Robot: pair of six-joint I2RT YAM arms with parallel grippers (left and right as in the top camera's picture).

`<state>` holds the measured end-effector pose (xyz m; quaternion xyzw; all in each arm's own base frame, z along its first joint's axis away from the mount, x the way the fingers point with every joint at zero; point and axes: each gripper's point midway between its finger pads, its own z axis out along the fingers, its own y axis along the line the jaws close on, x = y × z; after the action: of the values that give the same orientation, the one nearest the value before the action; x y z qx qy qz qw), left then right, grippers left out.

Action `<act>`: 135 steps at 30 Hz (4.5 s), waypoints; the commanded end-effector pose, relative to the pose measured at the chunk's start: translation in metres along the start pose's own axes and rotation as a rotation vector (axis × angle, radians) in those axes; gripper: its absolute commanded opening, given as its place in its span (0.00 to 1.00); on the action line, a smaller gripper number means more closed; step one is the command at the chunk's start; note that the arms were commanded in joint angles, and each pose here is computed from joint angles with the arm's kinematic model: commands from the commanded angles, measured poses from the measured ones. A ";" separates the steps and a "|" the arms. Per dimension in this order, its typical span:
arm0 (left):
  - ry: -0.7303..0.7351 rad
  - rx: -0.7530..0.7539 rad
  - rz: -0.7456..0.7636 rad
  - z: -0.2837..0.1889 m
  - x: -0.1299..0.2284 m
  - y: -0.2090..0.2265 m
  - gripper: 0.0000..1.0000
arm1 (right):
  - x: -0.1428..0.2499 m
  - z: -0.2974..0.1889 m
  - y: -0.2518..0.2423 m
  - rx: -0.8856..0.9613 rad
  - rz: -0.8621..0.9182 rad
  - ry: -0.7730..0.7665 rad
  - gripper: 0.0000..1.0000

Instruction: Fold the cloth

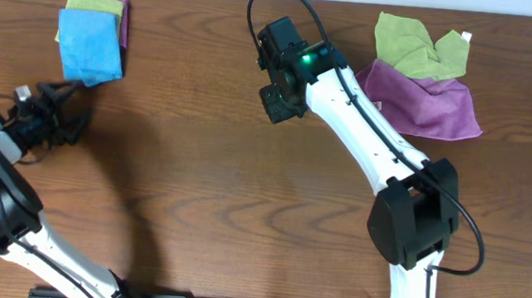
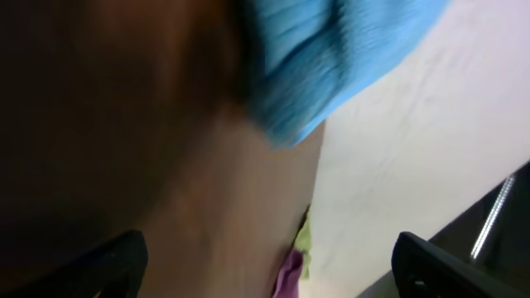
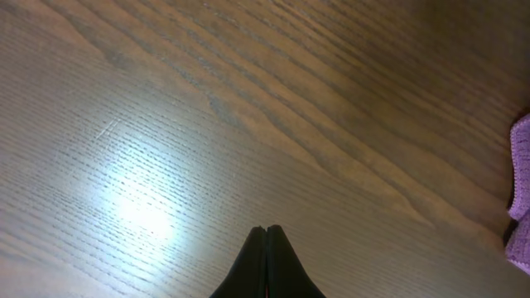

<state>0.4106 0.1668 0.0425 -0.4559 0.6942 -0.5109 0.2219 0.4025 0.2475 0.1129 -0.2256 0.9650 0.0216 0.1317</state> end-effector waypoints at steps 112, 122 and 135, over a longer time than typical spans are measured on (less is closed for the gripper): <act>0.002 -0.171 1.722 -0.069 0.326 0.031 0.95 | 0.289 -0.228 -0.042 -0.085 0.127 -0.605 0.99; -0.008 -0.184 1.722 -0.069 0.324 0.032 0.95 | 0.289 -0.228 -0.042 -0.085 0.127 -0.605 0.99; -0.008 -0.184 1.722 -0.069 0.324 0.032 0.95 | 0.288 -0.228 -0.046 -0.056 0.113 -0.613 0.99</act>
<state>0.1865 -0.0757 0.0934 0.2152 0.8344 -0.1069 0.4961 0.1170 0.0619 0.2572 -0.1539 0.8924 0.1315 0.4032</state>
